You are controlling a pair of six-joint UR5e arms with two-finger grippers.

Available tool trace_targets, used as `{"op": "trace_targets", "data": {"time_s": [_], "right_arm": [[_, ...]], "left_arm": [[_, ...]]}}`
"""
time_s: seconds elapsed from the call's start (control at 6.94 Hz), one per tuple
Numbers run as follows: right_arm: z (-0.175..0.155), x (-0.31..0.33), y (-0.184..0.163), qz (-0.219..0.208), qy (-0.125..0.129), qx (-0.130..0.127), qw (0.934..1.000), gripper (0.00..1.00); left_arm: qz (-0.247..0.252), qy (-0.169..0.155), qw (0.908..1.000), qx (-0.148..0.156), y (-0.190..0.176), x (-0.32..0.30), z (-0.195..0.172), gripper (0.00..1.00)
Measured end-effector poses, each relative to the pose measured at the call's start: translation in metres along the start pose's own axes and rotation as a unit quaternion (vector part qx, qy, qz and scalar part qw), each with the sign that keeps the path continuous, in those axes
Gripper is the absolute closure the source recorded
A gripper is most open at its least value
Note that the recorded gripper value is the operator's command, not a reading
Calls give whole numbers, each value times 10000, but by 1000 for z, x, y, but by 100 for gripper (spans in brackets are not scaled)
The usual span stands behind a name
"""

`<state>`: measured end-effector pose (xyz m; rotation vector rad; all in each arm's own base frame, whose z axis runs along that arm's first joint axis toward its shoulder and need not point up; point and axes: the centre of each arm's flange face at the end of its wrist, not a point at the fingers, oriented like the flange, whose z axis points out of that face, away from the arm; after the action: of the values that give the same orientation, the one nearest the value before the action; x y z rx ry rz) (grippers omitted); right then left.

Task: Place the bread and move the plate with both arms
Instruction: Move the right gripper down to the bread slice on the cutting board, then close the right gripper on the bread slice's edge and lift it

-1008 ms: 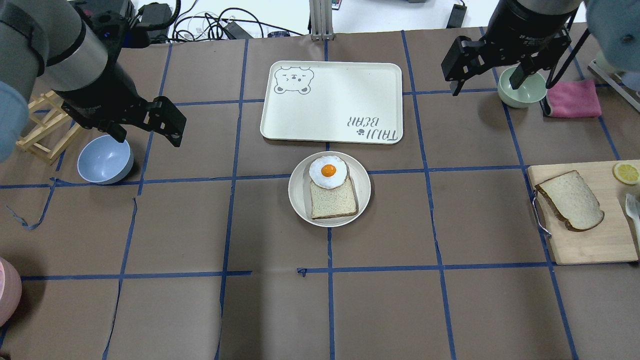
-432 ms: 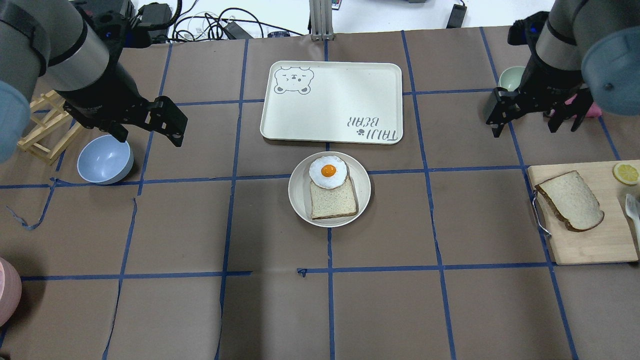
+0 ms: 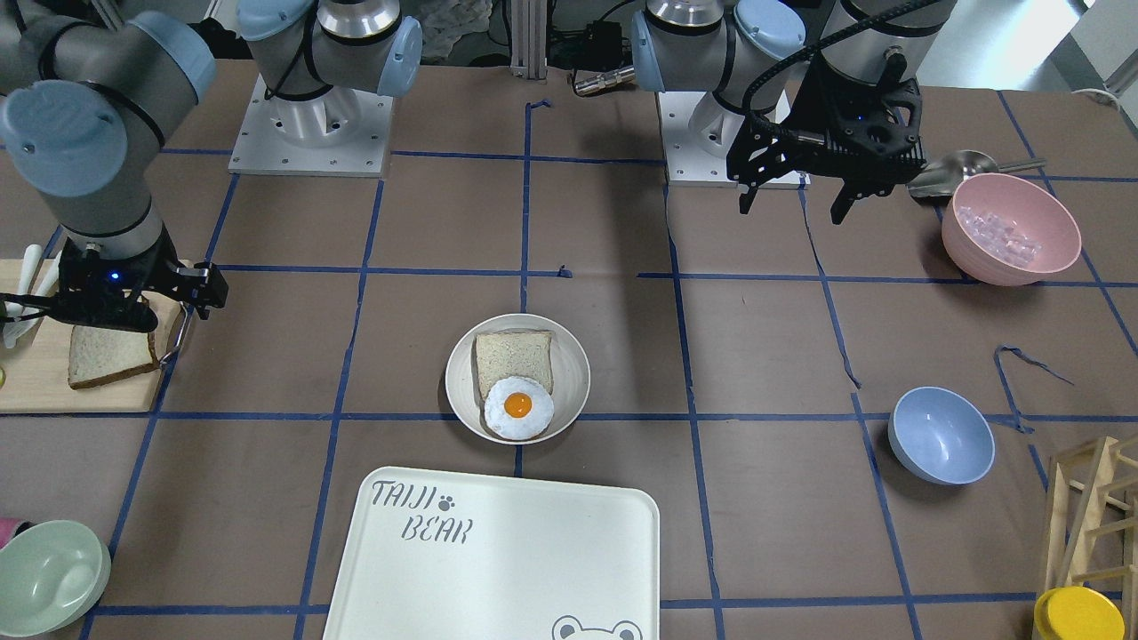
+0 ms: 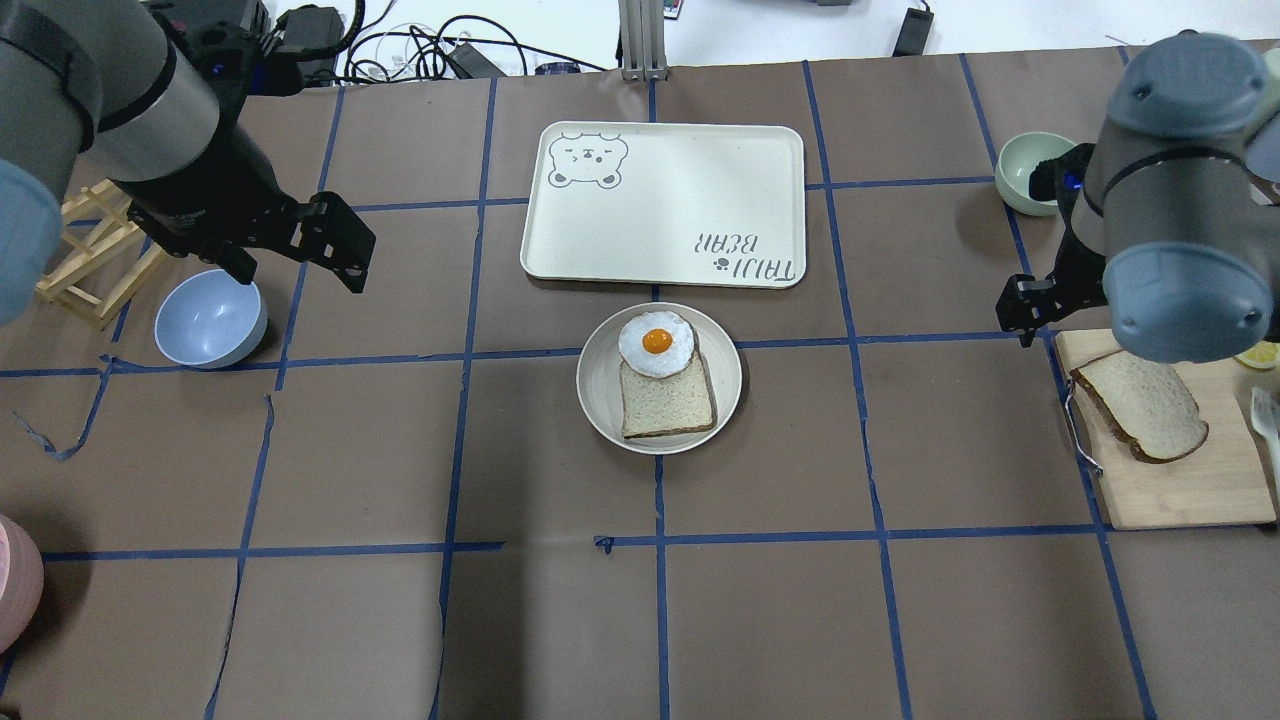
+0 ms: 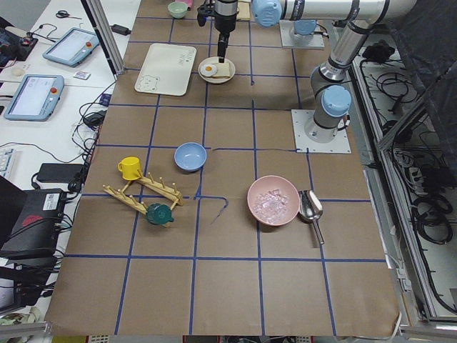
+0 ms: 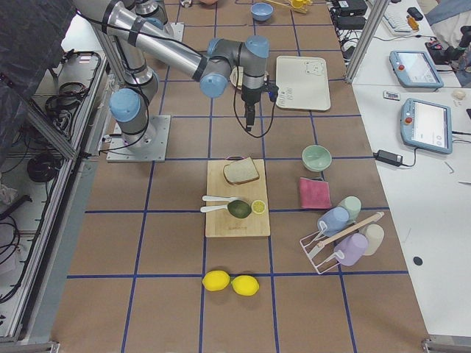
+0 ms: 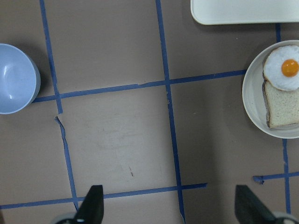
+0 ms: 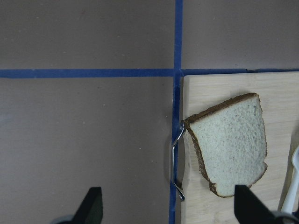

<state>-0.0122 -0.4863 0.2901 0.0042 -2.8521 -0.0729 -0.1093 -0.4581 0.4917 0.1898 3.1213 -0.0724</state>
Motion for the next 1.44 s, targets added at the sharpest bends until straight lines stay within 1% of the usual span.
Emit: {"op": "trace_targets", "data": {"time_s": [0.14,0.29,0.43,0.58,0.72,0.86,1.15,1.3,1.44], "right_arm": [[31,-4,-2,-100,211,-56,9997,15],[56,-7,-6,-275,325,-162,9990,21],[73,-7,-10,-406,489,-234,9977,27],[82,-5,-13,-555,667,-277,9958,31],[89,-3,-16,-716,822,-278,9937,31],[95,-2,-20,-828,966,-250,9916,36],[105,-2,-23,-924,1053,-262,9898,51],[108,-1,-23,-927,1054,-294,9897,53],[111,3,-22,-896,1046,-326,9899,59]], "left_arm": [[-2,-2,10000,1,0,0,0,0],[-3,0,10000,2,0,0,0,0],[-6,-1,10000,5,0,0,0,0],[-12,-6,10000,13,-1,-1,0,0],[-18,-12,10000,34,-2,-2,1,0],[-21,-15,10000,50,-2,-2,1,0],[-16,-15,10000,51,-2,-1,1,0],[-17,-16,10000,57,-2,-1,1,0],[-15,-17,10000,63,-2,-1,0,0]]}}
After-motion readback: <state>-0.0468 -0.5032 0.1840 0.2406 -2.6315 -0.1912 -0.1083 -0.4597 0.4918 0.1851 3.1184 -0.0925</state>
